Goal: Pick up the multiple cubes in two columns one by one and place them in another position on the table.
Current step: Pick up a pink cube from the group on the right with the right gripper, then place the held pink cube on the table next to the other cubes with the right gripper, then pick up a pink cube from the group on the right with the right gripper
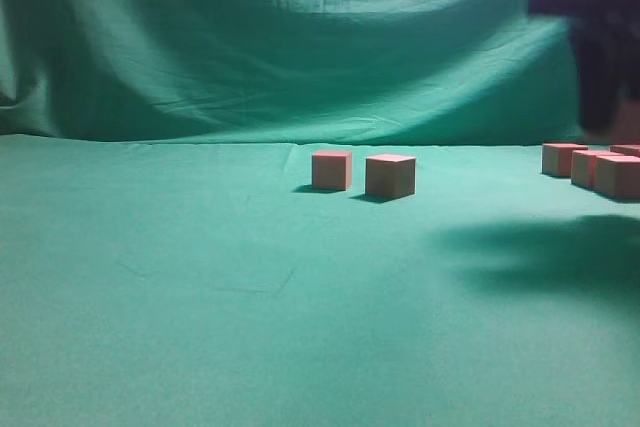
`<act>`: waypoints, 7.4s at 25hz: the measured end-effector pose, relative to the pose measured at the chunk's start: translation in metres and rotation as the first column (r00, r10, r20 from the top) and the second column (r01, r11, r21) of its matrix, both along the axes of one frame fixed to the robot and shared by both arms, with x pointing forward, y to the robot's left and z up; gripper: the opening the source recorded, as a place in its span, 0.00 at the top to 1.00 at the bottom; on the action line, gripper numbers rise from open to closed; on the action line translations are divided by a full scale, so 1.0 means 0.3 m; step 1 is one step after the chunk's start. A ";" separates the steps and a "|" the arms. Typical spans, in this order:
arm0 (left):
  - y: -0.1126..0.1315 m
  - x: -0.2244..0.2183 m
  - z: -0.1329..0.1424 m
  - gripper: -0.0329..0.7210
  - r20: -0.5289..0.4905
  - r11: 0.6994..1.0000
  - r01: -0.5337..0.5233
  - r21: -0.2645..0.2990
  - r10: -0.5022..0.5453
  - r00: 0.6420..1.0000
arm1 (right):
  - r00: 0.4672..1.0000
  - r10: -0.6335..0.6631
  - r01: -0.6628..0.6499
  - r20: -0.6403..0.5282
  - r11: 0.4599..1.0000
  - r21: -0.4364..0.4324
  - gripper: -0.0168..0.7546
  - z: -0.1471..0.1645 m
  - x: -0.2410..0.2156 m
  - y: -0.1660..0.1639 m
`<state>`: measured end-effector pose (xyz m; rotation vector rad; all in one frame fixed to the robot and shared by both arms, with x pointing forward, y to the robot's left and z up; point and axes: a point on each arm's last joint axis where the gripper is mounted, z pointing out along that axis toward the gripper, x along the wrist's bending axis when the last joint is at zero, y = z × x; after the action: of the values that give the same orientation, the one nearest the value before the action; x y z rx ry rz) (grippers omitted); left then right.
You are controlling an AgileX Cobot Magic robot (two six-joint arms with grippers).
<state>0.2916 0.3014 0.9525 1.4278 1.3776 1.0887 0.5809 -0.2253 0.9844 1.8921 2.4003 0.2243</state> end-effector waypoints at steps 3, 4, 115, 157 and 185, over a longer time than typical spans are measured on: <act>0.000 0.000 0.000 0.96 0.000 1.000 0.000 0.000 0.000 1.000 | 0.993 0.104 -0.114 0.064 0.974 0.195 0.66 0.150 0.004 0.065; 0.000 0.000 0.000 0.96 0.000 1.000 0.000 0.000 0.000 1.000 | 0.983 0.163 -0.180 0.089 0.951 0.250 0.66 0.193 -0.001 0.094; 0.000 0.000 0.000 0.96 0.000 1.000 0.000 0.000 0.000 1.000 | 0.669 0.066 -0.151 0.741 0.987 0.048 0.46 0.981 -0.158 0.443; 0.000 0.000 0.000 0.96 0.000 1.000 0.000 0.000 0.000 1.000 | 0.978 -0.197 0.203 0.065 0.975 -0.093 0.33 -0.075 -0.024 -0.293; 0.000 0.000 0.000 0.96 0.000 1.000 0.000 0.000 0.000 1.000 | 0.952 -0.298 0.295 -0.073 0.954 -0.049 0.63 -0.111 -0.018 -0.276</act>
<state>0.2916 0.3014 0.9525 1.4278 1.3776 1.0887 0.5753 -0.3081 0.9511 2.2483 2.1072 0.0839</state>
